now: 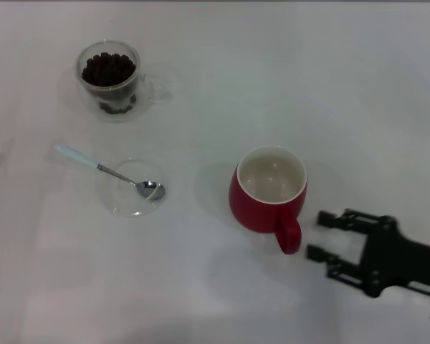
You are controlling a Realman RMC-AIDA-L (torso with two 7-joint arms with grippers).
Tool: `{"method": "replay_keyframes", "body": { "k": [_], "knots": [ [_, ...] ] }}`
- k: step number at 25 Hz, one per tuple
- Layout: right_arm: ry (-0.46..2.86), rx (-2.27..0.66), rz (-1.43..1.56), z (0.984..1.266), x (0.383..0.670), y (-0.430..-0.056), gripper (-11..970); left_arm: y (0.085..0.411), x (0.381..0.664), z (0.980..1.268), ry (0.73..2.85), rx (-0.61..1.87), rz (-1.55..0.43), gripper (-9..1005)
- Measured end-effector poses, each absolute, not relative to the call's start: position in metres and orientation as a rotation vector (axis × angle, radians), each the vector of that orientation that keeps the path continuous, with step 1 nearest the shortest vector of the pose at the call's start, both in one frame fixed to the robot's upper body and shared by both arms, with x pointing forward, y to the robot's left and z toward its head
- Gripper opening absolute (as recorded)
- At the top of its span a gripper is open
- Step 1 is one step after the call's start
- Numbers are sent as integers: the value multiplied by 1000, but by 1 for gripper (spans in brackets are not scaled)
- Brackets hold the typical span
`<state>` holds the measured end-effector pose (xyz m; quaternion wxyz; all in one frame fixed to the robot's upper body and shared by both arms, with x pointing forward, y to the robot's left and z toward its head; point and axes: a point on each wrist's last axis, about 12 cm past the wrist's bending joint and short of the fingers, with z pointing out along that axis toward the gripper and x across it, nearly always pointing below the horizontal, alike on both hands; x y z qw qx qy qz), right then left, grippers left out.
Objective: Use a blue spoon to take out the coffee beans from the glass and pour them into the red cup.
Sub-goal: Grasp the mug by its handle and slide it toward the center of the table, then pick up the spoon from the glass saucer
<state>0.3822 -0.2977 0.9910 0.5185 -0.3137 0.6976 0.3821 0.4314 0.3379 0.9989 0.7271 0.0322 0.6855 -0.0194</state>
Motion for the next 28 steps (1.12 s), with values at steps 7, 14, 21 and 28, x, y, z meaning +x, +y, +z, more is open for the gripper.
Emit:
{"method": "replay_keyframes", "body": {
  "k": [7,14,21,28],
  "knots": [
    [1575,-644,826,1018,379,-342,590,319,422,993,1560,-104,-443,877],
    [1490,-626,788,1035,385,-359,590,325,435,990,1677,-538,-1002,876],
    [1476,-646,778,1036,395,-355,589,315,453,992,1783,-607,-1212,876],
    [1463,-641,766,1037,398,-354,589,300,465,992,1881,-594,-1307,877]
  ]
}}
